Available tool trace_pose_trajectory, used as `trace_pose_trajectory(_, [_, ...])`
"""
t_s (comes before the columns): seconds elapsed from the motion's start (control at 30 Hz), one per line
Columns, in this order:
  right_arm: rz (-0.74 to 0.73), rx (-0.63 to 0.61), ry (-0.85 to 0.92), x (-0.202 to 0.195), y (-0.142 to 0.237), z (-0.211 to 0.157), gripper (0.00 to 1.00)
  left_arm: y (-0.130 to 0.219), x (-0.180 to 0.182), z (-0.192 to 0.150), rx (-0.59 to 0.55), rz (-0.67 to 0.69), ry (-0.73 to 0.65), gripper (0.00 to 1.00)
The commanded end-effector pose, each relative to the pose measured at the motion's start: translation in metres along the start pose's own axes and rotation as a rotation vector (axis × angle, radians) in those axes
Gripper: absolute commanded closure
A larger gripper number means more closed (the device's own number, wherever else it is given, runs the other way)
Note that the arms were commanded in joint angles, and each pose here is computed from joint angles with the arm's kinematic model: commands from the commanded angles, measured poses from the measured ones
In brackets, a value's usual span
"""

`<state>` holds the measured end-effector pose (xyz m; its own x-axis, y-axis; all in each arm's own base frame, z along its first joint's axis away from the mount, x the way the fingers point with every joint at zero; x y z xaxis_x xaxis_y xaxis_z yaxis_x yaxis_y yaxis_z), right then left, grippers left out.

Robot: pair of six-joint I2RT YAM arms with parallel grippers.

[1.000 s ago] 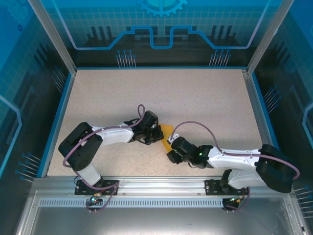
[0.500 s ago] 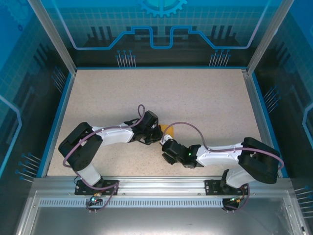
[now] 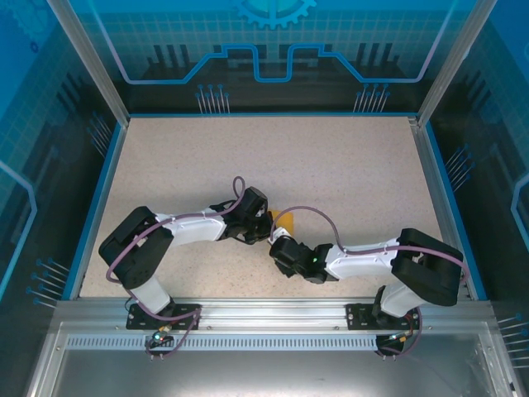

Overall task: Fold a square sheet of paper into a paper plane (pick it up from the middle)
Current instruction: Fold the wing for the fifth time at the center of the table.

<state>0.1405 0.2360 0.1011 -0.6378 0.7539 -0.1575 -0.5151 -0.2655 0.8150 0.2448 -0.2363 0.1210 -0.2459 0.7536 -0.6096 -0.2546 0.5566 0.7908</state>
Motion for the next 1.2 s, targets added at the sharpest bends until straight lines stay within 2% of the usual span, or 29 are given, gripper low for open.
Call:
trace_pose_trajectory(0.0, [-0.012,-0.038,0.002,0.002,0.008,0.008,0.64,0.001,-0.009,0.001,0.005,-0.025,0.008,1.0])
trace_pose_trajectory(0.57, [-0.025,-0.061,-0.017,-0.002,0.013,0.005,0.61,-0.001,-0.009,0.001,0.012,-0.017,0.007,1.0])
trace_pose_trajectory(0.93, [0.136,-0.184,-0.161,-0.035,0.044,-0.008,0.51,-0.002,-0.012,0.002,0.012,-0.019,0.008,1.0])
trace_pose_trajectory(1.17, [0.194,-0.175,-0.112,-0.031,0.044,-0.006,0.51,-0.003,-0.011,0.001,0.015,-0.015,0.009,1.0])
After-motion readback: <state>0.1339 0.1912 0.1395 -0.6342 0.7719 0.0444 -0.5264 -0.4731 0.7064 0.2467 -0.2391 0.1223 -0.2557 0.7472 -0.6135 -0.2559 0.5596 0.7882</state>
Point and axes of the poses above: each hand's point on the last joint's axis, 136 mm out from that joint toward the fingers, its own y axis back along the fingers, its own x axis along the line the jaws close on, z = x × y, the point moved 10 cm from there along y, back along the fingers, and after that the axes turned 4 degrees about y, right-handed, at the moved point
